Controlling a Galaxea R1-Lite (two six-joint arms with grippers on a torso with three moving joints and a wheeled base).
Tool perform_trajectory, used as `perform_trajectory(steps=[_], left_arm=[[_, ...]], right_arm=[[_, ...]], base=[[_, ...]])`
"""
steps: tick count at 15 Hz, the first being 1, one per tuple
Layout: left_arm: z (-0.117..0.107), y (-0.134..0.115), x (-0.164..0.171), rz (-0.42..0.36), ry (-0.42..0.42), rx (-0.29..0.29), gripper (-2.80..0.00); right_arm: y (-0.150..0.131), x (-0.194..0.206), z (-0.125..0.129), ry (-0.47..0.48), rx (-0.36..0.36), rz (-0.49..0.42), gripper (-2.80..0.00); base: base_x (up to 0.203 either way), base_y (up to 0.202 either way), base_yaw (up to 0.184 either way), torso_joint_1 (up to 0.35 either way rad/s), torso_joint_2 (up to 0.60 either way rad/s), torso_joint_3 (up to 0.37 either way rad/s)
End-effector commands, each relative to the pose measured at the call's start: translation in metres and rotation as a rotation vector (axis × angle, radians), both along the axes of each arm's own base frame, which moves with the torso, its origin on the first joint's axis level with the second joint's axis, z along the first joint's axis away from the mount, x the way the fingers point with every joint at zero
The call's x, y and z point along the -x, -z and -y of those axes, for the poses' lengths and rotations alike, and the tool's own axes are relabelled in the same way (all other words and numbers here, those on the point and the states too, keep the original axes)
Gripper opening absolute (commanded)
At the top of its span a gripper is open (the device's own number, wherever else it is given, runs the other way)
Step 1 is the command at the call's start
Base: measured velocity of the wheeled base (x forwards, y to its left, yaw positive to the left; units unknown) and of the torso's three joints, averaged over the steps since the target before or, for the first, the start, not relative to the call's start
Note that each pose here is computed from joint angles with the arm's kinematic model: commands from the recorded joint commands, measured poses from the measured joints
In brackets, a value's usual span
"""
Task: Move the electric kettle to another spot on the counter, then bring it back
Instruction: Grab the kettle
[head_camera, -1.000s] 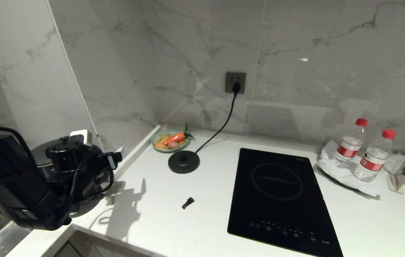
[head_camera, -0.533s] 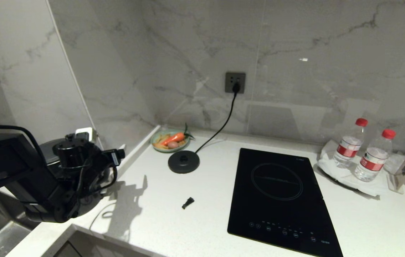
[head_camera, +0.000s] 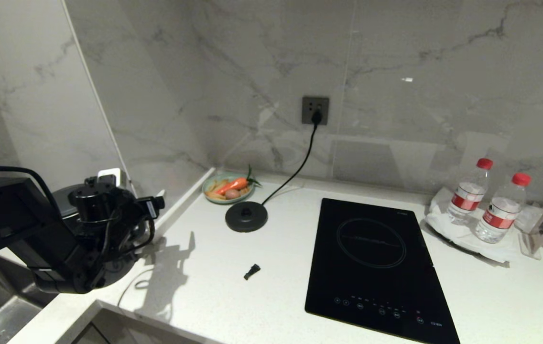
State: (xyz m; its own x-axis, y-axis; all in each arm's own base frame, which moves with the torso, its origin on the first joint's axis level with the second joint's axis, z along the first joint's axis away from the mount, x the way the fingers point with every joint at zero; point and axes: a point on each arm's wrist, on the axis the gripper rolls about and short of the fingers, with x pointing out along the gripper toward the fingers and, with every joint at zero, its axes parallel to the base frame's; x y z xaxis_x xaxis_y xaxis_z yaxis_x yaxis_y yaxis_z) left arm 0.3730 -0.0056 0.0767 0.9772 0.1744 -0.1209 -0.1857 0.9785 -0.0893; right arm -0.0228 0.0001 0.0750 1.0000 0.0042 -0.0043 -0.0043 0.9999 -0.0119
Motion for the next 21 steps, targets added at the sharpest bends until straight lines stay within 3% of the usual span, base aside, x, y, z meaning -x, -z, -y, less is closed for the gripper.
perform_trajectory(steps=[1, 9, 14, 21], left_arm=[[-0.002, -0.002, 0.000, 0.010, -0.007, 0.001, -2.80], [-0.010, 0.009, -0.003, -0.014, -0.026, 0.000, -2.80], [-0.016, 0.002, -0.001, 0.002, -0.043, 0.002, -2.80], [-0.016, -0.036, 0.023, 0.080, -0.035, 0.005, -2.80]], right_arm=[[0.000, 0.000, 0.000, 0.000, 0.000, 0.000, -2.80], [0.000, 0.000, 0.000, 0.000, 0.000, 0.000, -2.80], [0.000, 0.000, 0.000, 0.000, 0.000, 0.000, -2.80], [0.000, 0.000, 0.000, 0.000, 0.000, 0.000, -2.80]], base=[[0.000, 0.000, 0.000, 0.000, 0.00, 0.000], [0.000, 0.000, 0.000, 0.000, 0.00, 0.000], [0.000, 0.000, 0.000, 0.000, 0.00, 0.000], [0.000, 0.000, 0.000, 0.000, 0.00, 0.000]])
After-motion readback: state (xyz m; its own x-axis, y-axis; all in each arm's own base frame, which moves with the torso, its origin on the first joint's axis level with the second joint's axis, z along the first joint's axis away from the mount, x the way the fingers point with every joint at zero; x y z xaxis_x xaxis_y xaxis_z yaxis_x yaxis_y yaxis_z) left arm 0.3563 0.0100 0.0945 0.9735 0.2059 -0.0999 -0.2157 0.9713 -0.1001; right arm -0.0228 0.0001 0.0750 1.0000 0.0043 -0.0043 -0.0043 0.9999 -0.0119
